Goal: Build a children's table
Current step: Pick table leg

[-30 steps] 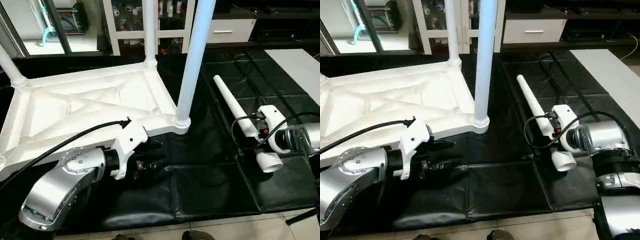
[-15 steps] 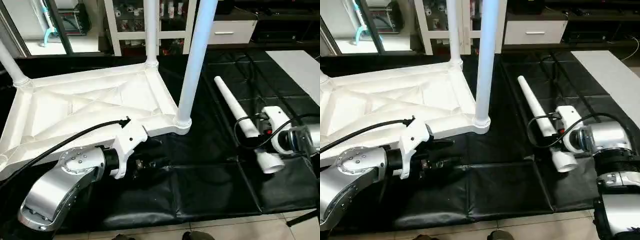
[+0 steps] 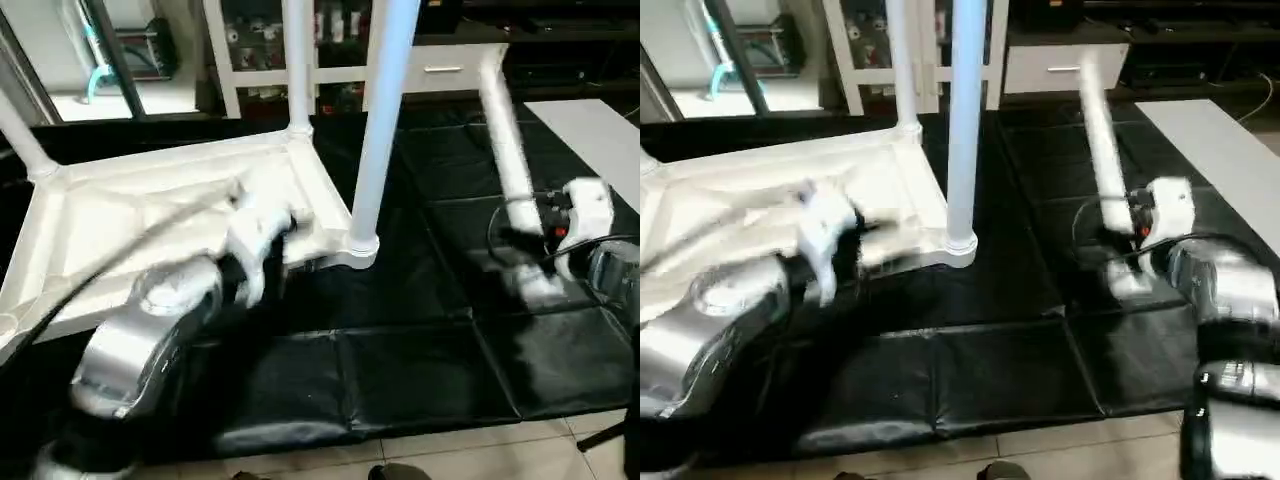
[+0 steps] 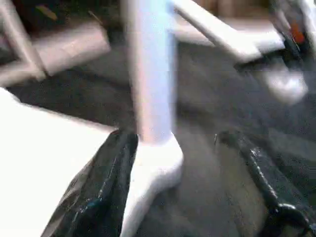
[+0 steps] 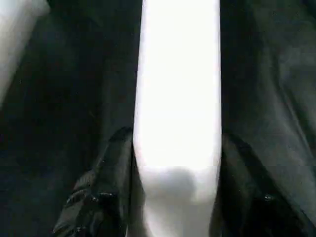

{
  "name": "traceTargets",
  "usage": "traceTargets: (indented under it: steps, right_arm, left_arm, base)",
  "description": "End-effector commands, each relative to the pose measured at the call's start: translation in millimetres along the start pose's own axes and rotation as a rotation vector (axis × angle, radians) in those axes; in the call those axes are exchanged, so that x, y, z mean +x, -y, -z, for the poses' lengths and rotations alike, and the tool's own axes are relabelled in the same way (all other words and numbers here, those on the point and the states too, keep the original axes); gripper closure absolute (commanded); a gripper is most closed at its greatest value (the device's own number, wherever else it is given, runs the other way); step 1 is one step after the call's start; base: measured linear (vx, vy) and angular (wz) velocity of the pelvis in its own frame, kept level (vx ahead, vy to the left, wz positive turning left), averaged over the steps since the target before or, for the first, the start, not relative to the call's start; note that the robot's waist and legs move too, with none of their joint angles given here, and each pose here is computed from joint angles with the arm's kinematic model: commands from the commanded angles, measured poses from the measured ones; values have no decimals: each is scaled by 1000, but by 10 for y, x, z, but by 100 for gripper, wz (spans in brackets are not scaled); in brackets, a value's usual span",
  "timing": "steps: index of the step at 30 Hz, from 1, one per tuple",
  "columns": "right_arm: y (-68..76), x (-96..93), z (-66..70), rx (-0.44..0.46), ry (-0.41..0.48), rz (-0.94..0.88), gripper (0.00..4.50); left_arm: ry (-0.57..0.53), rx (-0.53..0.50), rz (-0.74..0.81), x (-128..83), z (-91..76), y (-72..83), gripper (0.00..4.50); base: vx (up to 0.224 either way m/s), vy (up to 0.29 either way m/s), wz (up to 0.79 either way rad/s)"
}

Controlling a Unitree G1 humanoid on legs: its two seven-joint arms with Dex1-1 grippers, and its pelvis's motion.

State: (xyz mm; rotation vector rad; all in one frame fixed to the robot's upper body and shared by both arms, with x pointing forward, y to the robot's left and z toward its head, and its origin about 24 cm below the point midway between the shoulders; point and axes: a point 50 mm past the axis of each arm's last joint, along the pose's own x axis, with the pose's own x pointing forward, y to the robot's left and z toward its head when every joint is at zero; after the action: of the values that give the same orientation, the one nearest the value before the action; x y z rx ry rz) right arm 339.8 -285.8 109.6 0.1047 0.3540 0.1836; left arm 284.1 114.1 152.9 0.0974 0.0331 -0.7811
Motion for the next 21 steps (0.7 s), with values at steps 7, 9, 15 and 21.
traceTargets:
  steps: [7,9,15,21]
  right_arm:
    - [-696,-615,-979,-207,888,-193,262]
    - [-746,-726,-1012,-209,982,-163,262]
    - [-1016,-832,-995,-287,1061,-278,262]
    - [-1441,-783,-738,-433,966,-539,262]
  left_arm:
    - [445,-191,-79,60,-778,-129,93]
    - [506,-196,-28,61,-947,-76,84]
    - [564,-179,-42,52,-1189,-123,42]
    - [586,-113,-159,39,-1393,-302,3]
  base:
    - [0,0,0]
    - [0,0,0]
    - [0,0,0]
    - [0,0,0]
